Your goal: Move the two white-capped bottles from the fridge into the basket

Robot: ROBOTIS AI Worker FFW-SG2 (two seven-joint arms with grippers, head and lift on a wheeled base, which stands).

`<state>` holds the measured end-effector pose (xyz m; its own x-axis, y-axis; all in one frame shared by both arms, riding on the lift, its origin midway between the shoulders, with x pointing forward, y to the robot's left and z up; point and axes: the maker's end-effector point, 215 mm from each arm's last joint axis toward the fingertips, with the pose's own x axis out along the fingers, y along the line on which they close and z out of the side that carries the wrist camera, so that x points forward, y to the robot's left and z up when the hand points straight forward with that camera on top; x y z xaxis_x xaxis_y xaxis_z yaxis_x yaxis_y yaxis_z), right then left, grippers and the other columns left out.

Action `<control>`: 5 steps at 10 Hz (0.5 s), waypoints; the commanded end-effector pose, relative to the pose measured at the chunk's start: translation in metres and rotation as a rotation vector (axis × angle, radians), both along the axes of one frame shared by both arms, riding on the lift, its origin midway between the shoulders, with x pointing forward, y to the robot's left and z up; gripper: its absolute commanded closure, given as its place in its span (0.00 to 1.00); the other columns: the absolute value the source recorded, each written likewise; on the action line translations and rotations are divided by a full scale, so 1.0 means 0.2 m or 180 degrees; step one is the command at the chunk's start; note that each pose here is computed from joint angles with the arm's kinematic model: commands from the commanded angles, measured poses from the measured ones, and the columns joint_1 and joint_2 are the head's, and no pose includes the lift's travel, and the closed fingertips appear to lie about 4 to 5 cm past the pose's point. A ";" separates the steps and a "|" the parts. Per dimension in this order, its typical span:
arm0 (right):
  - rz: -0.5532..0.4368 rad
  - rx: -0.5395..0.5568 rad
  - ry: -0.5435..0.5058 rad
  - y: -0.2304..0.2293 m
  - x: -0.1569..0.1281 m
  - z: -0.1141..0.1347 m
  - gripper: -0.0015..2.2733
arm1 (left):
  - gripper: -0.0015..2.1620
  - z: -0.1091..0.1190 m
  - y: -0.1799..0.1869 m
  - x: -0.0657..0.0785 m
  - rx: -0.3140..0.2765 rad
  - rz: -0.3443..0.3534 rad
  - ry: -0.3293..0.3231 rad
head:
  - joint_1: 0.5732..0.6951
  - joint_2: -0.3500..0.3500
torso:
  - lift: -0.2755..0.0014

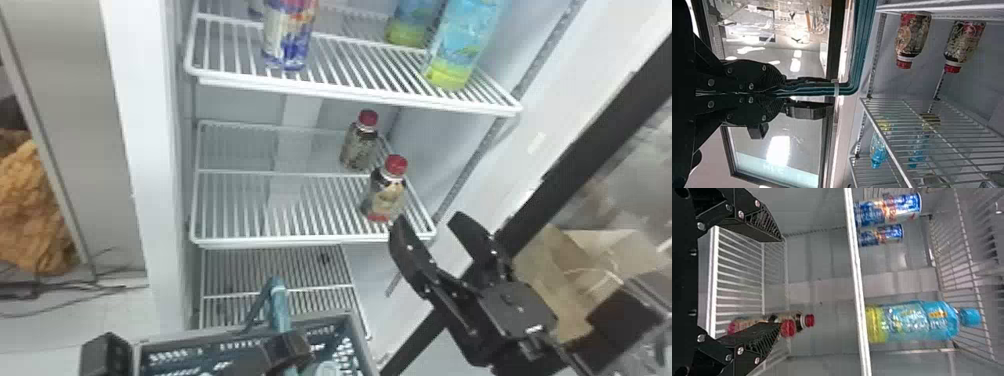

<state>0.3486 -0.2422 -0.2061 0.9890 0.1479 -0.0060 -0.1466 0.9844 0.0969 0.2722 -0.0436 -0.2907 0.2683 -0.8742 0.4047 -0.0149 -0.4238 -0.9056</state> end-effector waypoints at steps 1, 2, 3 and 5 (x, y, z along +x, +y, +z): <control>-0.0150 -0.0048 -0.0106 -0.08 0.01 -0.04 0.14 | 0.52 0.00 0.00 0.00 -0.0003 0.0000 0.0000 | 1.00 0.00 | 0.06; -0.0242 -0.0086 -0.0199 -0.13 0.02 -0.06 0.14 | 0.52 0.00 0.00 0.00 -0.0003 0.0000 0.0000 | 1.00 0.00 | 0.06; -0.0327 -0.0092 -0.0286 -0.19 0.03 -0.11 0.14 | 0.52 0.00 0.00 0.00 -0.0011 -0.0005 0.0003 | 1.00 0.00 | 0.06; -0.0376 -0.0048 -0.0369 -0.20 0.04 -0.18 0.14 | 0.52 0.00 0.00 -0.01 -0.0015 -0.0003 0.0011 | 1.00 0.00 | 0.06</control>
